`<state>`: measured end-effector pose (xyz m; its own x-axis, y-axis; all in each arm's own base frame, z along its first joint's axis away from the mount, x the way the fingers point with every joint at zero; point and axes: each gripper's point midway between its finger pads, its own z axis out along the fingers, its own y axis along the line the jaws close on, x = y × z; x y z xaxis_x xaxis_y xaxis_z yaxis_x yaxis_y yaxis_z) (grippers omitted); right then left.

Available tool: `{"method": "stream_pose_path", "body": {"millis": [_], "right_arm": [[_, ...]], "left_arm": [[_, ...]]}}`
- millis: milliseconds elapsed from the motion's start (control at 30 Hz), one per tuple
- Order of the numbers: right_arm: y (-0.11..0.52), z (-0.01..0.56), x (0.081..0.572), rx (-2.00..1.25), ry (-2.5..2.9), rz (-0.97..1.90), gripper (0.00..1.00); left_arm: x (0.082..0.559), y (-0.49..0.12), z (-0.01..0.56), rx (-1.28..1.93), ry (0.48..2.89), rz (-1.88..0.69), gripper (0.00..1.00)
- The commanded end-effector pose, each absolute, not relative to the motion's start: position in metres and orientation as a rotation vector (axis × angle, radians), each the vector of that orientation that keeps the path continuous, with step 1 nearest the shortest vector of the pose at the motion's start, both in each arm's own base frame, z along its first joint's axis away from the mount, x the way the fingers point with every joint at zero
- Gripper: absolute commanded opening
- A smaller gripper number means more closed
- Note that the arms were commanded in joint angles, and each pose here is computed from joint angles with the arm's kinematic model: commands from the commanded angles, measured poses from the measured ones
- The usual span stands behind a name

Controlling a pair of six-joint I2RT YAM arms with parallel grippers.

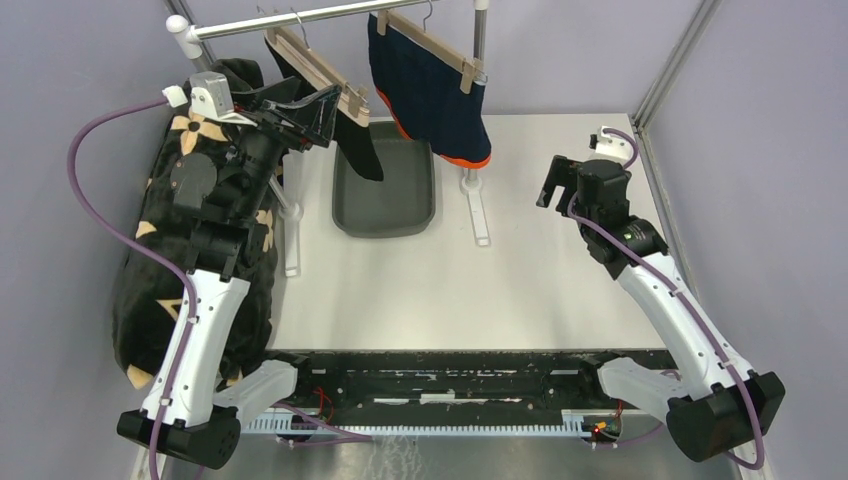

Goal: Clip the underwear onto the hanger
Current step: Reset both arms

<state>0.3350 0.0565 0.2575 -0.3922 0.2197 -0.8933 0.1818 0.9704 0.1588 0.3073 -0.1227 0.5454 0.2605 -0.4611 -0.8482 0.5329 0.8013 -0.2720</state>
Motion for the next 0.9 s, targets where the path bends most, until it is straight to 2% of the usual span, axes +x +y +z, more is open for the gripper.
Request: {"method": "stream_pose_path", "body": {"millis": [0,867], "right_arm": [[0.0612,0.2673,0.3446,0.282,1.952,0.07,1.0],[0.0611,0.2733,0.343,0.271,1.947,0.072,1.0]], "left_arm": [[0.291,-0.1232,0.5672,0.078,1.038,-0.719,0.99],[0.2922,-0.1234,0.5678,0.075,1.04,-0.722,0.99]]}}
